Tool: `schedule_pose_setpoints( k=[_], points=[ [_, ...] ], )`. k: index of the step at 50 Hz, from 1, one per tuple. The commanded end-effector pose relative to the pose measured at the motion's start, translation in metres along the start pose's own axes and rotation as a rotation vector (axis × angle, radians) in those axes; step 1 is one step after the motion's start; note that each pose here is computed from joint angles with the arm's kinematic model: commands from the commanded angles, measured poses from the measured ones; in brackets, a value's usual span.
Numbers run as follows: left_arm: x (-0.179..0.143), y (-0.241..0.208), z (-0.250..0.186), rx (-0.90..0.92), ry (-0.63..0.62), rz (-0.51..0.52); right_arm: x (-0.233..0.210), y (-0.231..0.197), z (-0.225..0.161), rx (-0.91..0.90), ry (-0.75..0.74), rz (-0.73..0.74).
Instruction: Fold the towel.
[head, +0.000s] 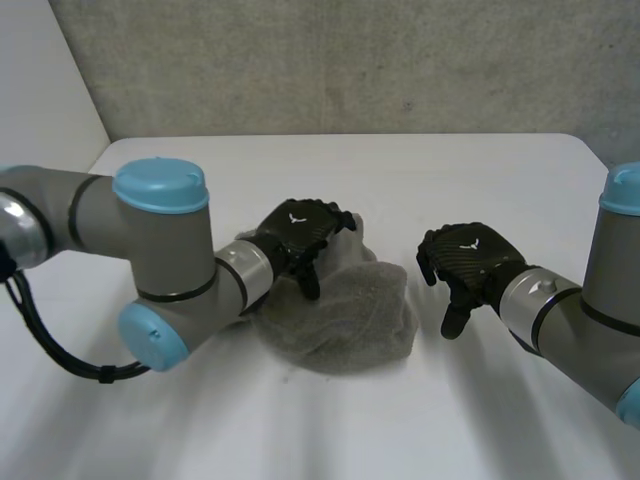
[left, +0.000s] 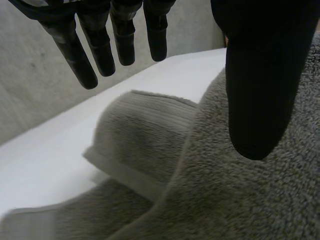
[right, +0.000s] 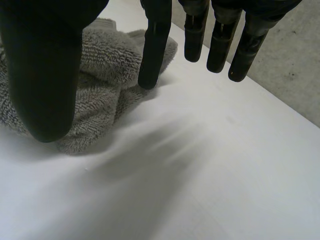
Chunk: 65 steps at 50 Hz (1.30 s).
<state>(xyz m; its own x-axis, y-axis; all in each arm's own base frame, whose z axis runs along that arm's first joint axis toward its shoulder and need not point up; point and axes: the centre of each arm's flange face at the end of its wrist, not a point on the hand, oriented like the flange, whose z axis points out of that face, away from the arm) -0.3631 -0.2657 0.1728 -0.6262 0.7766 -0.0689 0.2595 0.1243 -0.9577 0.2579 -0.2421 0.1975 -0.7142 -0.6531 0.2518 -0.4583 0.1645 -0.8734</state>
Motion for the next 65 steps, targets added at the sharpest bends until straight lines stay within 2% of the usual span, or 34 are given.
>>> schedule_pose_setpoints(
  k=[1,14,21,23,29,34,37,42,51,57,63,65],
  points=[
    [0.008,0.013,0.011,-0.038,0.066,-0.096,0.009,0.004,0.002,-0.005,0.023,0.004],
    [0.016,0.026,0.008,-0.097,0.092,-0.111,0.048,-0.009,0.01,0.036,0.119,-0.014],
    [0.011,0.005,-0.012,-0.099,0.017,-0.099,0.057,-0.026,0.025,0.099,0.089,-0.054],
    [0.008,-0.012,-0.029,-0.079,-0.044,-0.086,0.054,-0.035,0.031,0.13,0.036,-0.094],
    [0.008,-0.033,-0.058,-0.039,-0.076,-0.075,0.048,-0.046,0.039,0.185,-0.082,-0.117],
    [0.015,-0.04,-0.086,-0.031,-0.075,-0.021,0.018,-0.053,0.048,0.261,-0.291,-0.135],
    [0.016,-0.037,-0.091,-0.043,-0.076,0.006,0.008,-0.052,0.052,0.267,-0.332,-0.139],
    [0.021,-0.026,-0.107,-0.09,-0.074,0.105,-0.033,-0.045,0.071,0.267,-0.437,-0.162],
    [0.024,-0.035,-0.128,-0.059,-0.087,0.132,-0.071,-0.02,0.097,0.23,-0.527,-0.166],
    [0.02,-0.05,-0.133,-0.003,-0.108,0.145,-0.074,-0.02,0.101,0.228,-0.536,-0.165],
    [-0.011,-0.083,-0.129,0.099,-0.202,0.188,-0.064,-0.046,0.099,0.294,-0.487,-0.194],
    [-0.026,-0.109,-0.124,0.181,-0.252,0.253,-0.039,-0.09,0.095,0.387,-0.315,-0.218]
  ],
)
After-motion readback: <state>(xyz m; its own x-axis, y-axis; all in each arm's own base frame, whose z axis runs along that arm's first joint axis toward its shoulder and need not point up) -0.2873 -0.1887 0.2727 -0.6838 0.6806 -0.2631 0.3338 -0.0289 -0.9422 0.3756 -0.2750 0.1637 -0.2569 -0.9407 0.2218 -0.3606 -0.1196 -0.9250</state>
